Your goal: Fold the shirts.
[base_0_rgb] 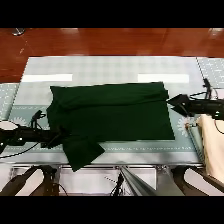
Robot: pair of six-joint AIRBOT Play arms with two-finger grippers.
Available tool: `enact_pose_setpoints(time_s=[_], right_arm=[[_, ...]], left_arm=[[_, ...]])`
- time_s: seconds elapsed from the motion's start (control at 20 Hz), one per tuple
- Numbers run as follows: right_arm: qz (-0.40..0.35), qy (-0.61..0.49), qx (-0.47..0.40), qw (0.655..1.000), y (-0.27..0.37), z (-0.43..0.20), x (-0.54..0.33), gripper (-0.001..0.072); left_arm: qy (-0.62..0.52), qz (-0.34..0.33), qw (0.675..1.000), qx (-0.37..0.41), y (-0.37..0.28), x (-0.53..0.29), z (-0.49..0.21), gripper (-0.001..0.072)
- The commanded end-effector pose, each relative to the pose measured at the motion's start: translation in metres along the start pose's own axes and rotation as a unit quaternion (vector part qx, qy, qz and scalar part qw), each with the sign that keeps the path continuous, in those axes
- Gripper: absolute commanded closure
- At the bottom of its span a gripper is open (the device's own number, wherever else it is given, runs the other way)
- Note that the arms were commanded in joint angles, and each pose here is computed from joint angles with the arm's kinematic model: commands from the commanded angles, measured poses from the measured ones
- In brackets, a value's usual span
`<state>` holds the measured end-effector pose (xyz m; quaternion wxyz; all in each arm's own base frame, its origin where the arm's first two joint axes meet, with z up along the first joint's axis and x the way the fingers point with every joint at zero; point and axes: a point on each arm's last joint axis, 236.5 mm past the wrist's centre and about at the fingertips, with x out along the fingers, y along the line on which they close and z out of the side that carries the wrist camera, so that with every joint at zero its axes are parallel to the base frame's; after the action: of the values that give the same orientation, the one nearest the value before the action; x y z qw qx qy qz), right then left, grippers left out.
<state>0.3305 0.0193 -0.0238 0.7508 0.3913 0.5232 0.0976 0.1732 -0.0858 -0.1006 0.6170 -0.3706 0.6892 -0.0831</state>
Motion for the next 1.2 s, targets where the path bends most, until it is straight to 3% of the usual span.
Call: enact_pose_setpoints(time_s=[0.0, 0.05, 0.1, 0.15, 0.2, 0.4, 0.75, 1.05, 1.1, 1.15], right_arm=[[-0.068, 0.013, 0.055, 0.996, -0.052, -0.004, -0.032, 0.0083], [-0.109, 0.043, 0.071, 0.991, -0.074, -0.021, -0.037, 0.0083], [-0.146, 0.076, 0.084, 0.983, -0.093, -0.042, -0.042, 0.0083], [-0.173, 0.115, 0.096, 0.973, -0.106, -0.066, -0.044, 0.0083], [-0.180, 0.148, 0.102, 0.967, -0.110, -0.087, -0.043, 0.0083], [-0.181, 0.187, 0.096, 0.961, -0.104, -0.118, -0.025, 0.0083], [-0.173, 0.193, 0.048, 0.965, -0.087, -0.117, 0.002, 0.0083], [-0.104, 0.167, 0.069, 0.978, -0.064, -0.101, 0.029, 0.0096], [-0.090, 0.160, 0.063, 0.981, -0.057, -0.097, 0.033, 0.0170], [-0.078, 0.154, 0.057, 0.983, -0.052, -0.093, 0.034, 0.0410]], left_arm=[[0.010, 0.023, 0.998, 0.051, -0.002, 0.014, -0.006, 0.0010], [0.017, 0.024, 0.998, 0.058, -0.002, 0.016, -0.008, 0.0038], [0.021, 0.024, 0.998, 0.062, -0.002, 0.017, -0.010, 0.0276], [0.024, 0.024, 0.998, 0.060, -0.002, 0.018, -0.011, 0.0648], [0.024, 0.024, 0.998, 0.060, -0.002, 0.018, -0.010, 0.0685], [0.022, 0.024, 0.998, 0.061, -0.002, 0.018, -0.009, 0.0685], [0.022, 0.024, 0.998, 0.061, -0.002, 0.018, -0.009, 0.0685], [0.020, 0.024, 0.998, 0.059, -0.002, 0.018, -0.008, 0.0685], [0.020, 0.024, 0.998, 0.059, -0.002, 0.018, -0.009, 0.0685], [0.020, 0.024, 0.998, 0.060, -0.002, 0.017, -0.008, 0.0685]])
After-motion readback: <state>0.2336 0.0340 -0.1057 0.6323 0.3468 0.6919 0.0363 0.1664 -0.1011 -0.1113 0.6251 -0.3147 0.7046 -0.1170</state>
